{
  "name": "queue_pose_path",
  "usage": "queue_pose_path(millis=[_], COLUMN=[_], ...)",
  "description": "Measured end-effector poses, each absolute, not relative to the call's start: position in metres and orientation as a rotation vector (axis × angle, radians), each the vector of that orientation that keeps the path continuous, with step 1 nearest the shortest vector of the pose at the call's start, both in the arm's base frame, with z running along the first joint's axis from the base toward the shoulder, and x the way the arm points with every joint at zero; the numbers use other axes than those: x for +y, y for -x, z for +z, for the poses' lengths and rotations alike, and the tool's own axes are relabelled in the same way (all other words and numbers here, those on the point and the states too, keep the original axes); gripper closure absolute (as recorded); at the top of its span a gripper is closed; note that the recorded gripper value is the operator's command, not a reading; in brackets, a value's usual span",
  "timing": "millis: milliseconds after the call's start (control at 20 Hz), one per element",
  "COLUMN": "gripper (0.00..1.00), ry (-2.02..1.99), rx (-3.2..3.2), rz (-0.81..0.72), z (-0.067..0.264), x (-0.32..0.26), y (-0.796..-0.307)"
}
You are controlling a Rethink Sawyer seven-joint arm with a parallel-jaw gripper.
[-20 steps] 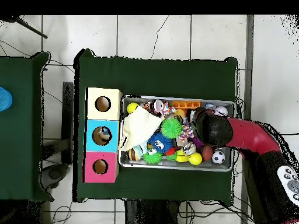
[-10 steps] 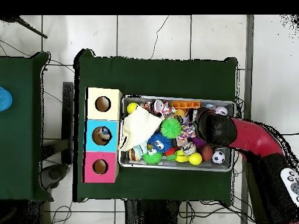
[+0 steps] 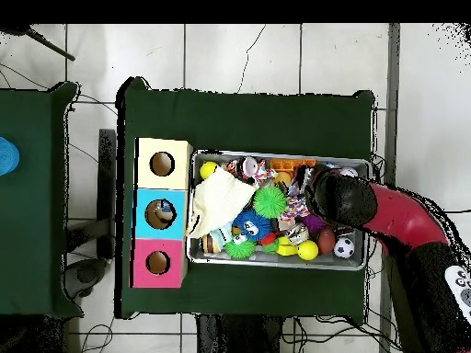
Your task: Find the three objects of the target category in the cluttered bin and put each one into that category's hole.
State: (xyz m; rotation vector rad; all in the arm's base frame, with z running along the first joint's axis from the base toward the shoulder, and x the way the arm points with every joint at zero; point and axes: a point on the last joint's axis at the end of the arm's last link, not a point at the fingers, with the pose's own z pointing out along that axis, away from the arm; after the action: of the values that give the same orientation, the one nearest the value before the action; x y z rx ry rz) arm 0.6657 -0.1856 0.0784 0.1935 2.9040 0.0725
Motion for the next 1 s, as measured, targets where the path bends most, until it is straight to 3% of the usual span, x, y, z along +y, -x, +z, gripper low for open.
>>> queue_pose_path(millis=[1000], gripper=[0.00], ry=[-0.217], rx=[2.924], rz=[0.090], z=[0.077], x=[-0.166], y=[-0.666])
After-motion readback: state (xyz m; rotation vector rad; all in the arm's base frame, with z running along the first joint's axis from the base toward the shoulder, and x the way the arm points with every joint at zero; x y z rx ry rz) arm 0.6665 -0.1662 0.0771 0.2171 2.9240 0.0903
